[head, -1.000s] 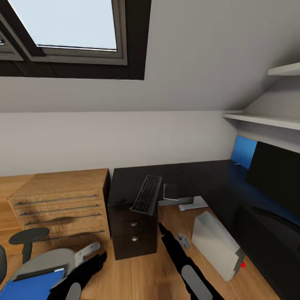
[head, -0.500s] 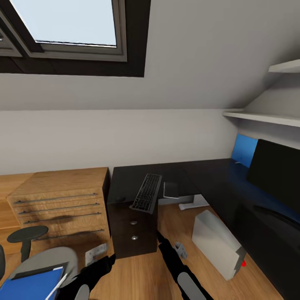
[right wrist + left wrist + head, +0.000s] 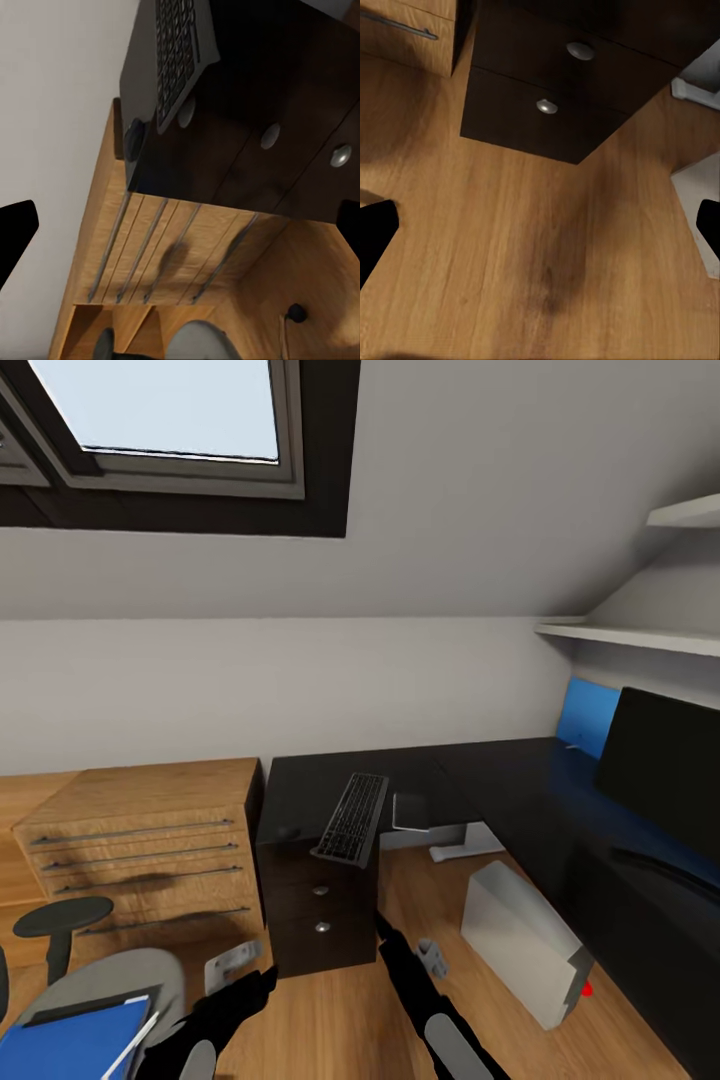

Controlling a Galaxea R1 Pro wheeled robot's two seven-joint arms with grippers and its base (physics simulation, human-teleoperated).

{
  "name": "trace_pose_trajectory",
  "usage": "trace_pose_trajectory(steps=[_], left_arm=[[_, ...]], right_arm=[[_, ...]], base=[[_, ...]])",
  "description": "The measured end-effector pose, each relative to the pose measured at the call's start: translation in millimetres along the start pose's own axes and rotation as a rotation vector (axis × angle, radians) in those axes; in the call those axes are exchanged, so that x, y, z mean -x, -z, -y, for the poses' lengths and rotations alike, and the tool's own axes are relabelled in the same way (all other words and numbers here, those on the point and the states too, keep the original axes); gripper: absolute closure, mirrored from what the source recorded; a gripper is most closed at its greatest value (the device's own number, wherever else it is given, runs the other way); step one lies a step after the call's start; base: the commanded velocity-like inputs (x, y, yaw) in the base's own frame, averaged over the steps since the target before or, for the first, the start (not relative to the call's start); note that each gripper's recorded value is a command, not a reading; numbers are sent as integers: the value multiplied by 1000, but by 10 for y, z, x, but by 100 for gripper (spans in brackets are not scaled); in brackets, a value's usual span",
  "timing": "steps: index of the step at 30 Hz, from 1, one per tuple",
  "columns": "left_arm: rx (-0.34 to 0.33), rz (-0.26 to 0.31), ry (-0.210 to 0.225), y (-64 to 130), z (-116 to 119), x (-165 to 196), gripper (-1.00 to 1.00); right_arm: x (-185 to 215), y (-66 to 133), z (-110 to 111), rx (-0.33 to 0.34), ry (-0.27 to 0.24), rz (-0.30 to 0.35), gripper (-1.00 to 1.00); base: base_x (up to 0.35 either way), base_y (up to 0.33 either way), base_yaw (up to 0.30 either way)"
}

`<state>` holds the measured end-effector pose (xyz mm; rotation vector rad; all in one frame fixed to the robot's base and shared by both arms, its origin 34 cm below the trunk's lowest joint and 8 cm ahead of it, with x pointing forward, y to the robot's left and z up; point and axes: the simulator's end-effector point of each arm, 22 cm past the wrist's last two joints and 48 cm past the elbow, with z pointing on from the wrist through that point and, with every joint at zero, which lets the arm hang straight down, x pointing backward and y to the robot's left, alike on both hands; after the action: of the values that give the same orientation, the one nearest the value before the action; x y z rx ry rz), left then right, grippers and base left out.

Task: In the bedroom, organize the workspace by keeping the computer under the desk, ensuring the monitor is on the desk, placing the keyboard on the desk next to the monitor, placing the mouse on the desk next to the keyboard, moving the folder from the swivel chair onto the desk next to the mouse, stacking the notebook on top of the folder with the pen on top of the notebook, and positioning the swivel chair next to the desk.

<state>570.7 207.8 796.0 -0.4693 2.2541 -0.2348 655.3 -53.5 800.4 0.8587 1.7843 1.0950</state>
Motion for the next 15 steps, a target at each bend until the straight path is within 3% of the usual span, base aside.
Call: trace_pose_trajectory(steps=[3, 15], left_arm=[[48, 14, -3, 0, -94, 30, -100], [53, 25, -1, -106, -167, -45, -100]], right_arm=[[3, -13, 47, -1, 1, 3, -100], [-57, -62, 224, -4, 8, 2, -100]], base=[[0, 0, 0], [0, 0, 0]])
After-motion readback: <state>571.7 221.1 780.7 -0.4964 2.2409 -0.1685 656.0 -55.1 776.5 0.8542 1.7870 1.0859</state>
